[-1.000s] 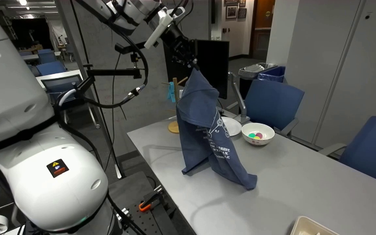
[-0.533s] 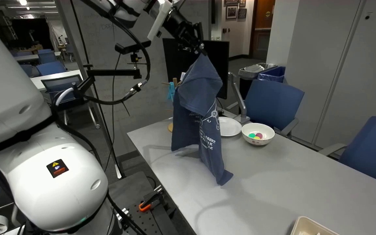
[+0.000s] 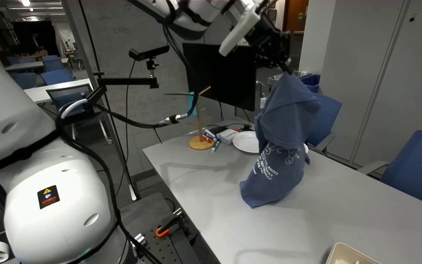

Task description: Unfold the t-shirt

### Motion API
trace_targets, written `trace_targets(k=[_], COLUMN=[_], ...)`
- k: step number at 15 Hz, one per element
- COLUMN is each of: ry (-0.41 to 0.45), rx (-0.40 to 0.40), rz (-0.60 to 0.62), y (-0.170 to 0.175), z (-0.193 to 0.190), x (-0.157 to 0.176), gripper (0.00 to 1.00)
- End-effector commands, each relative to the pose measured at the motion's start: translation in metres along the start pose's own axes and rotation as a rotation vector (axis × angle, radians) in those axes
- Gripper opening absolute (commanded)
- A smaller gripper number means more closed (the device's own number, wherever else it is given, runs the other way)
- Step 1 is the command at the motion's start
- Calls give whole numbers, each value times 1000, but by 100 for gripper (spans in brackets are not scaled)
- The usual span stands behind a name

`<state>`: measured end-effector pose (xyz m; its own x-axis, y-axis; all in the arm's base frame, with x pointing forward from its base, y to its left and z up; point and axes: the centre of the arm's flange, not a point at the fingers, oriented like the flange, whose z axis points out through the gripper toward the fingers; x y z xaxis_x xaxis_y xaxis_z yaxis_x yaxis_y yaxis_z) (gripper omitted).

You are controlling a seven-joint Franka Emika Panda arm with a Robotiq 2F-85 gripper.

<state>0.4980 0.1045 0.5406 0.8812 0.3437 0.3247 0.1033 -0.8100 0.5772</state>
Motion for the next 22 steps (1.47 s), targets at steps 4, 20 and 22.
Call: trace_targets(k=[4, 20, 22], ry=[-185, -599, -632], rx=[124, 628, 658], rz=[31, -356, -403], y=[11, -91, -100], z=[146, 303, 330], x=[-58, -115, -122], gripper=[50, 100, 100])
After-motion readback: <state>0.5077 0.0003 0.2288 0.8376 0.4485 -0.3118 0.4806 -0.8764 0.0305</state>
